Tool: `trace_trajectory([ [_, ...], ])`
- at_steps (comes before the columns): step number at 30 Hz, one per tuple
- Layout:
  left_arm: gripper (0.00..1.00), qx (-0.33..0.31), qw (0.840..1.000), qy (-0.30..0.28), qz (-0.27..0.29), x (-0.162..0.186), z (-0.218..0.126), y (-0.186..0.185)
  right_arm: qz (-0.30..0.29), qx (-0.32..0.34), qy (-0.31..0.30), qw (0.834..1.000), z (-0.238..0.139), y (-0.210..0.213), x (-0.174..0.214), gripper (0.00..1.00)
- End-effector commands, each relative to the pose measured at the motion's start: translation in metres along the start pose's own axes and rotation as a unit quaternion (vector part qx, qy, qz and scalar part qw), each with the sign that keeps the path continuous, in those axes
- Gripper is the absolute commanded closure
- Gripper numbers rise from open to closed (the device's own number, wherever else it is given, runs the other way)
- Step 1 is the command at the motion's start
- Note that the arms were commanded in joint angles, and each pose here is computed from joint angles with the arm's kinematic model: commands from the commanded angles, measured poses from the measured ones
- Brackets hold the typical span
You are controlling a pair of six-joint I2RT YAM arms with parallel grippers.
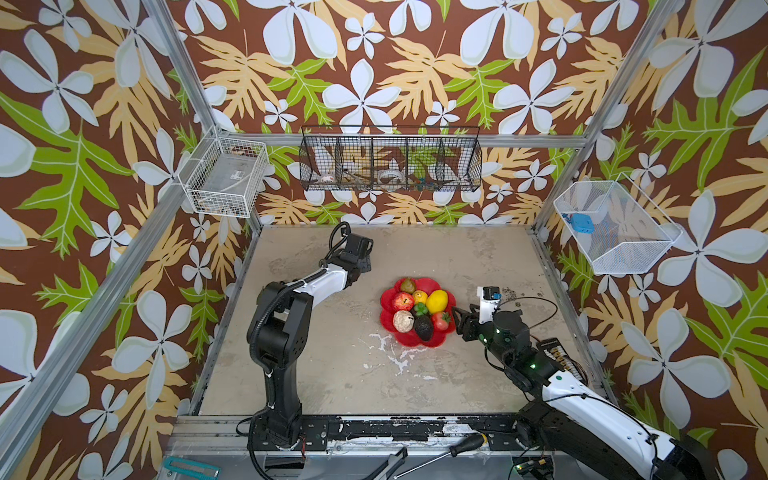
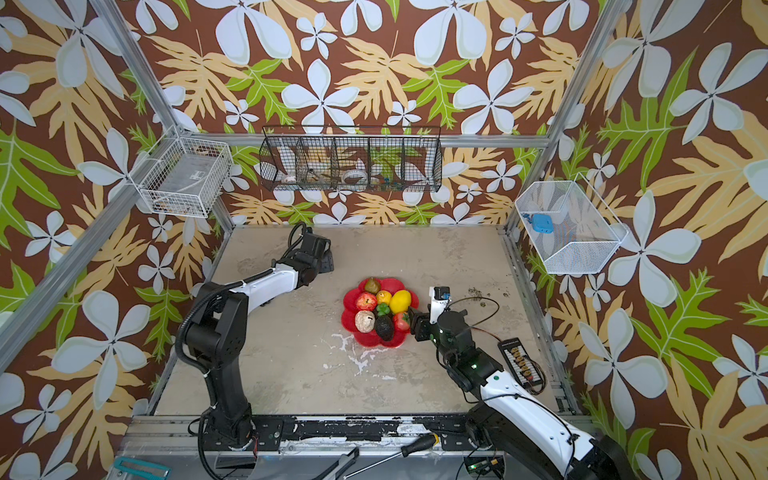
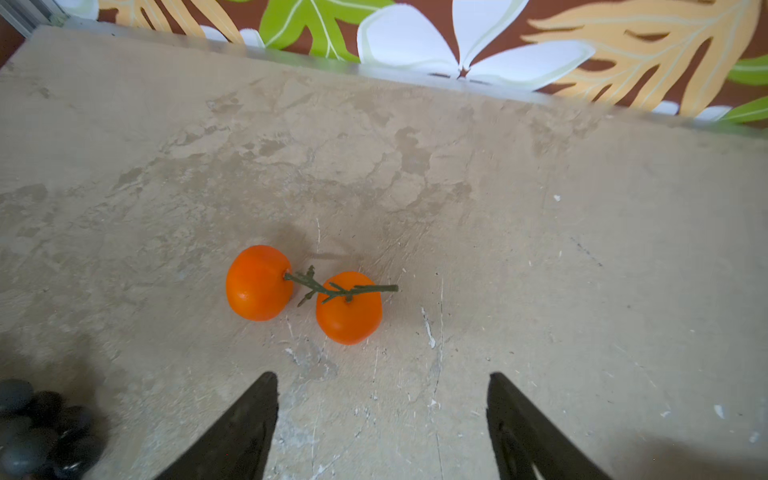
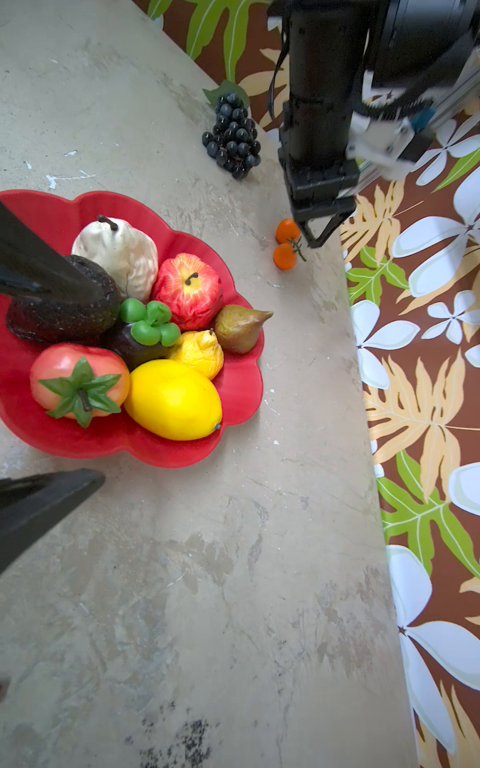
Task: Place and organize the fake fruits in the fruit bowl
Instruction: 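Open the right gripper and move the left gripper over the tangerines, then lower the left gripper and close it on the tangerine stem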
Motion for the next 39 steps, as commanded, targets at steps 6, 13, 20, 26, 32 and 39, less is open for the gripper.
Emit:
trace_trajectory([
  [6, 0.17, -0.117, 0.991, 0.040, 0.059, -0.007, 0.037, -0.004, 0.009, 0.001, -0.038, 0.999, -0.001, 0.000, -0.005, 0.32],
  [13, 0.11, -0.153, 0.985, 0.041, 0.075, -0.010, 0.056, -0.009, 0.010, 0.005, -0.031, 0.999, 0.003, -0.001, -0.003, 0.30],
  [20, 0.19, -0.153, 0.984, 0.053, 0.071, -0.007, 0.067, -0.006, 0.008, 0.009, -0.024, 1.000, 0.006, -0.001, 0.000, 0.30],
  [26, 0.25, -0.166, 0.982, 0.050, 0.074, -0.008, 0.063, 0.000, 0.008, 0.011, -0.015, 1.000, 0.011, -0.001, 0.002, 0.30],
  [32, 0.33, -0.173, 0.981, 0.043, 0.070, -0.001, 0.049, 0.010, 0.007, 0.016, -0.005, 1.000, 0.014, -0.001, 0.004, 0.30],
  [39, 0.49, -0.167, 0.984, 0.034, 0.053, 0.005, 0.034, 0.021, 0.006, 0.022, 0.008, 1.000, 0.020, -0.002, 0.006, 0.30],
])
Point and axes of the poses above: each gripper's point midway between its finger pads, its own z axis out along the fingers, its own y axis along the line the jaws close on, x = y × z, the point moved 10 cm from there along -z, back along the fingers, and after that the axes turned 1 degree about z, right-handed, at the moved point
